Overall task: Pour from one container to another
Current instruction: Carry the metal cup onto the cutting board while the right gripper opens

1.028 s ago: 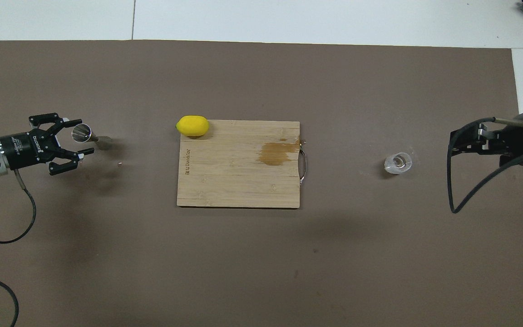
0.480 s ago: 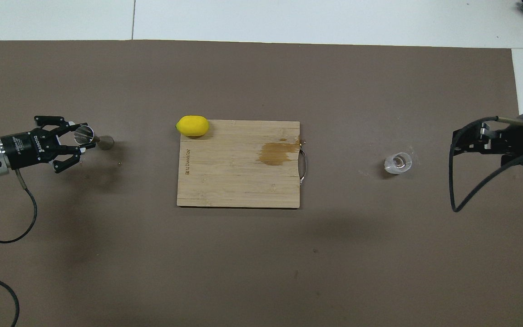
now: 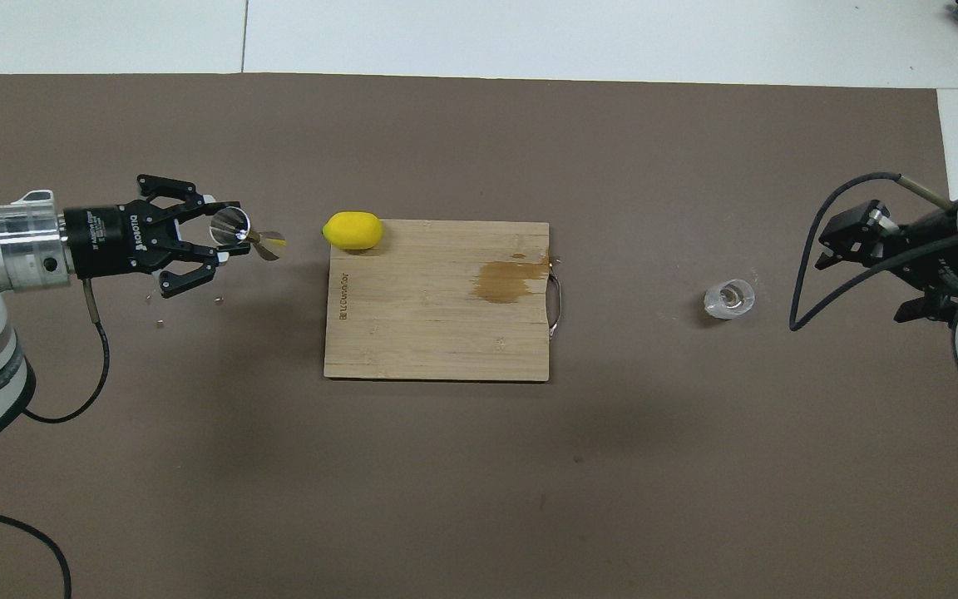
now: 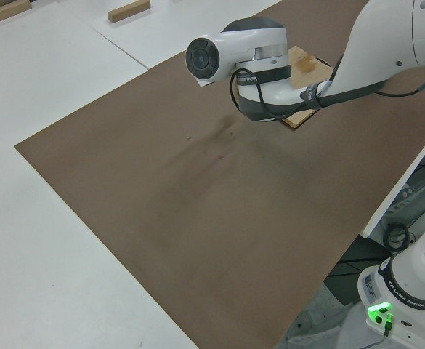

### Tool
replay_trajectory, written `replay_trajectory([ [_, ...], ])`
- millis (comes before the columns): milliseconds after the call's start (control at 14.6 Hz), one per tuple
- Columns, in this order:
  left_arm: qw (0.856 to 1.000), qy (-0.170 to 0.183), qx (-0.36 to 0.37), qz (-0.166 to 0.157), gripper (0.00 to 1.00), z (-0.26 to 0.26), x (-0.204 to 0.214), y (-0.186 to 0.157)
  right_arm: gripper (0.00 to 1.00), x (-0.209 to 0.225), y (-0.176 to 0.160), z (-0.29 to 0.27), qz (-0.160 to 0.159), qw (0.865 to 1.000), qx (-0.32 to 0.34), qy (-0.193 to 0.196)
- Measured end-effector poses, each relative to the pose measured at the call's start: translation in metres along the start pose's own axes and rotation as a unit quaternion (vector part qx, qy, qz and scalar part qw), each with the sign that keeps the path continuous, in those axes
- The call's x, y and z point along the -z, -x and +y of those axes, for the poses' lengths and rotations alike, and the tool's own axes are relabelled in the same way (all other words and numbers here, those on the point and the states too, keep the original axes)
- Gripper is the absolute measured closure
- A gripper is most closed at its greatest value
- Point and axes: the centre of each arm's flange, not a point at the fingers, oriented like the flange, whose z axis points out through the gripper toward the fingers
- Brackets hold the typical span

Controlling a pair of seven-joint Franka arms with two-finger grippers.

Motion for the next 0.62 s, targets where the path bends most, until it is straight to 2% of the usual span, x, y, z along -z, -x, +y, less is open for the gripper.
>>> replay_trajectory([
  [137,1.000,-0.004,0.005,0.006,0.49,-0.011,-0.026,0.031,0.03,-0.008,-0.006,-0.005,0.001,1.000,-0.031,-0.002],
  [274,1.000,0.019,0.011,0.002,0.49,-0.021,-0.058,0.058,0.03,-0.019,-0.014,-0.008,-0.001,0.999,-0.054,-0.007],
  [480,0.997,0.069,0.024,-0.009,0.49,-0.047,-0.120,0.092,0.03,-0.040,-0.037,0.012,-0.048,0.993,-0.101,-0.037],
  [617,0.994,0.103,0.045,-0.013,0.49,-0.073,-0.162,0.107,0.03,-0.062,-0.053,0.026,-0.074,0.989,-0.125,-0.038],
])
